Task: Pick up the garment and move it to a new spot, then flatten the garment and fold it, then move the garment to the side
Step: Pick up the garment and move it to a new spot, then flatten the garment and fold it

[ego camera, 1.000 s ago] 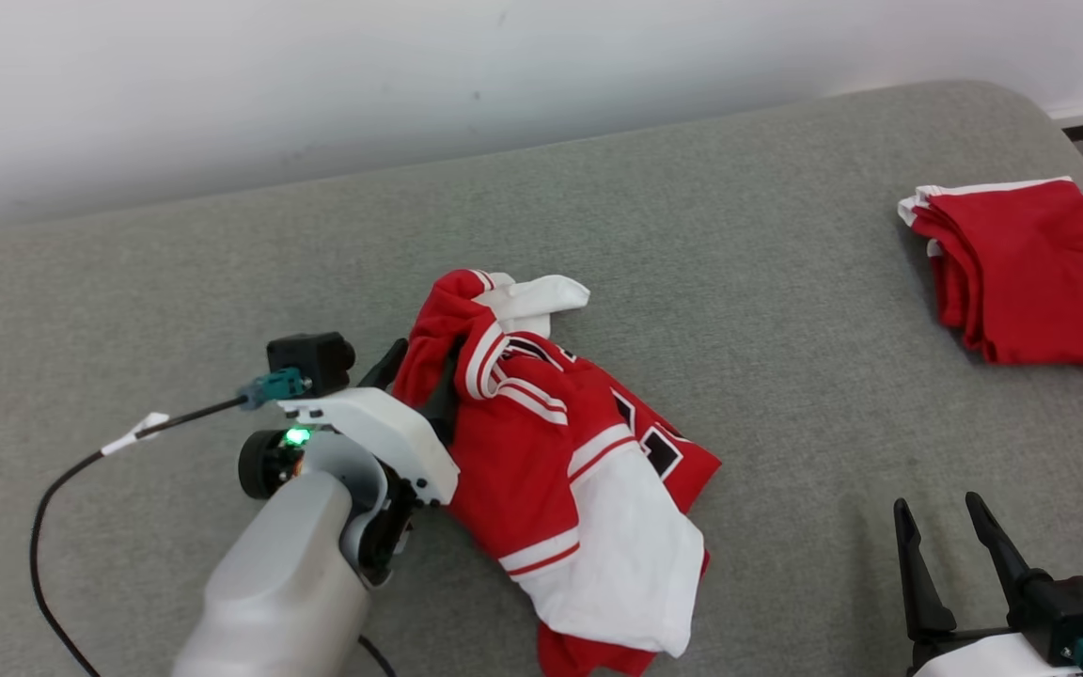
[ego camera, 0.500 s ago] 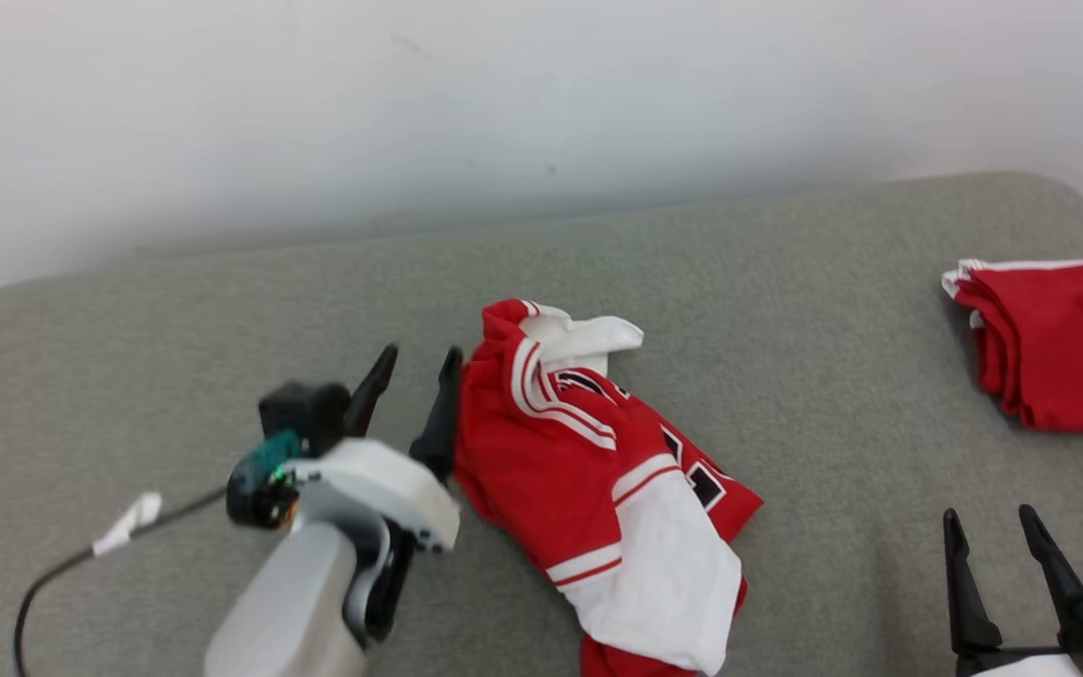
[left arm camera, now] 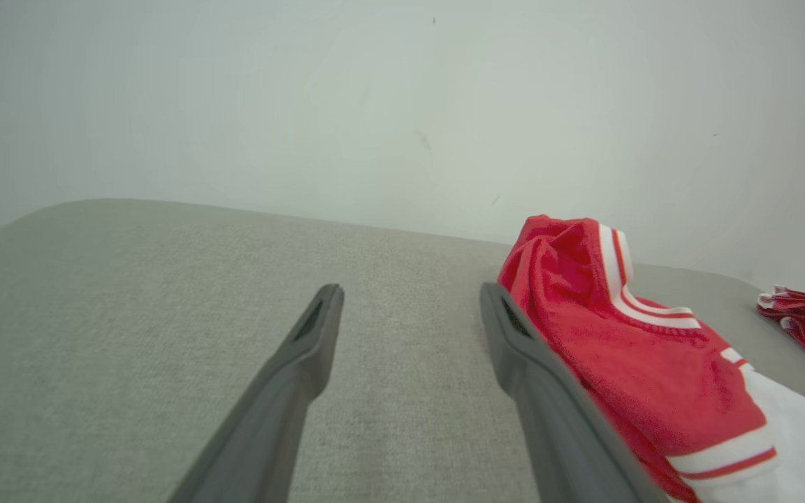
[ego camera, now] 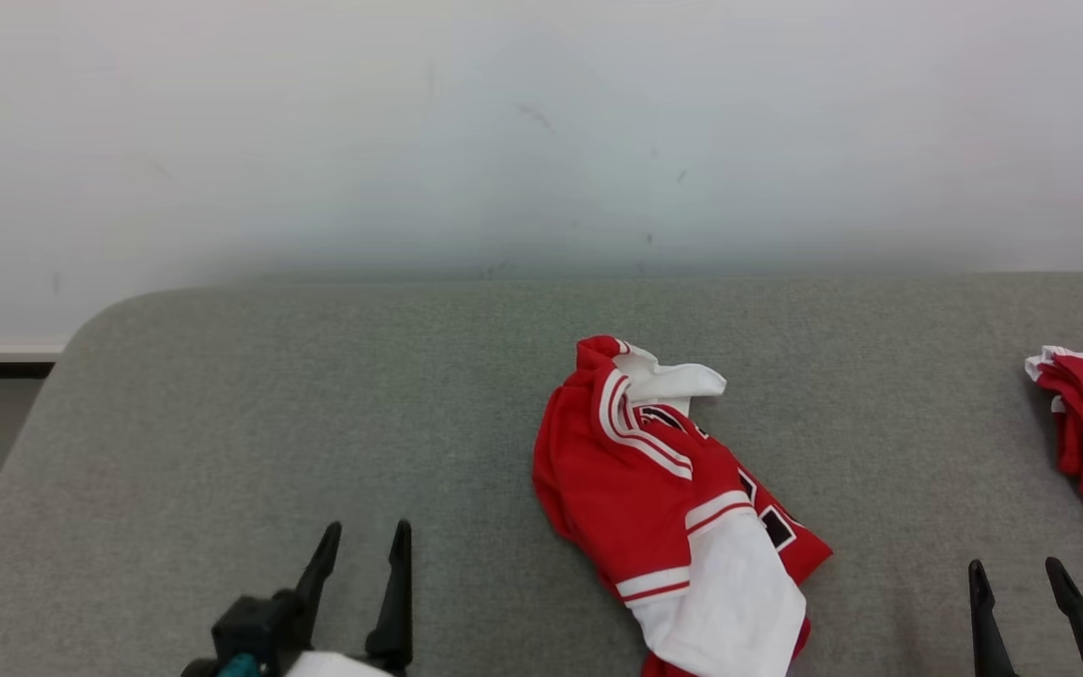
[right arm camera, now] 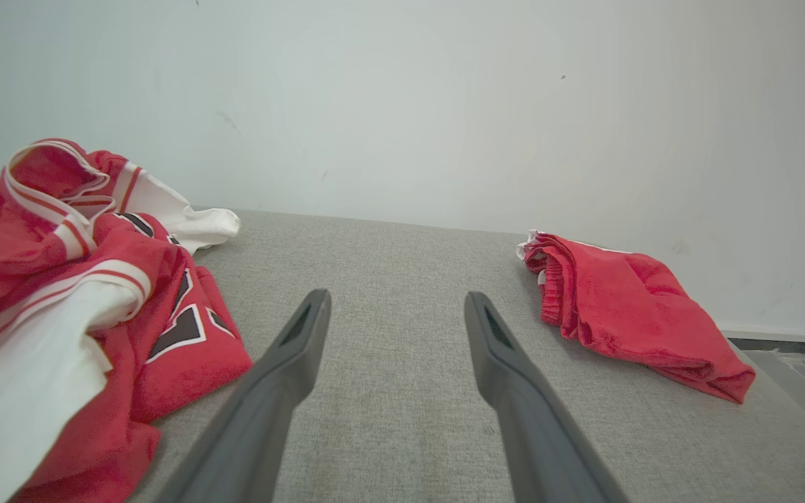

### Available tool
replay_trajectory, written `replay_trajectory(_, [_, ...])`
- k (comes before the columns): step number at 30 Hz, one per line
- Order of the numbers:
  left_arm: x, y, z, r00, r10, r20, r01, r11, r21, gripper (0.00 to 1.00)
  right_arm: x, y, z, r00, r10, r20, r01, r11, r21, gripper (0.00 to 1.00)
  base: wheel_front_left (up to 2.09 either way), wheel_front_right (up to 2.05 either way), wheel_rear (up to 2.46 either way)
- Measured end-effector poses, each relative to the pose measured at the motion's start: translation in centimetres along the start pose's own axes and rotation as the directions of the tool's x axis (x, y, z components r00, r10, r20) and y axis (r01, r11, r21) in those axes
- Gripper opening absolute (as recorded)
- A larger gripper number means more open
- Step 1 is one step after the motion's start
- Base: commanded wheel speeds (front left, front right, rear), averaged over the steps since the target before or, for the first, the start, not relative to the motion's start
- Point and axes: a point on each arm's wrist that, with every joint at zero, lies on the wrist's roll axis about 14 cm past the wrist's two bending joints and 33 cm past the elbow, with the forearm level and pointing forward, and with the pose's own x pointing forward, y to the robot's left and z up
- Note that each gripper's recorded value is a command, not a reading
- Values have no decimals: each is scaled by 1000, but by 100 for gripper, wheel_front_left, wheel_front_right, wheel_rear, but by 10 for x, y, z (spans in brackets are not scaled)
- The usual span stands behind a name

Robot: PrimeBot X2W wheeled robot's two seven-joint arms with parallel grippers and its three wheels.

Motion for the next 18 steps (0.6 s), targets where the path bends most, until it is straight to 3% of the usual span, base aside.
replay_trajectory(8, [-51, 37, -9, 991, 130, -21, -129, 991, 21, 100, -5, 21, -5, 998, 64, -14, -64, 998, 9, 100, 0, 0, 0])
replay_trajectory(18, [-77, 52, -10, 982, 189, -20, -189, 982, 21, 100, -11, 29, -6, 997, 77, -12, -76, 996, 43, 100, 0, 0, 0])
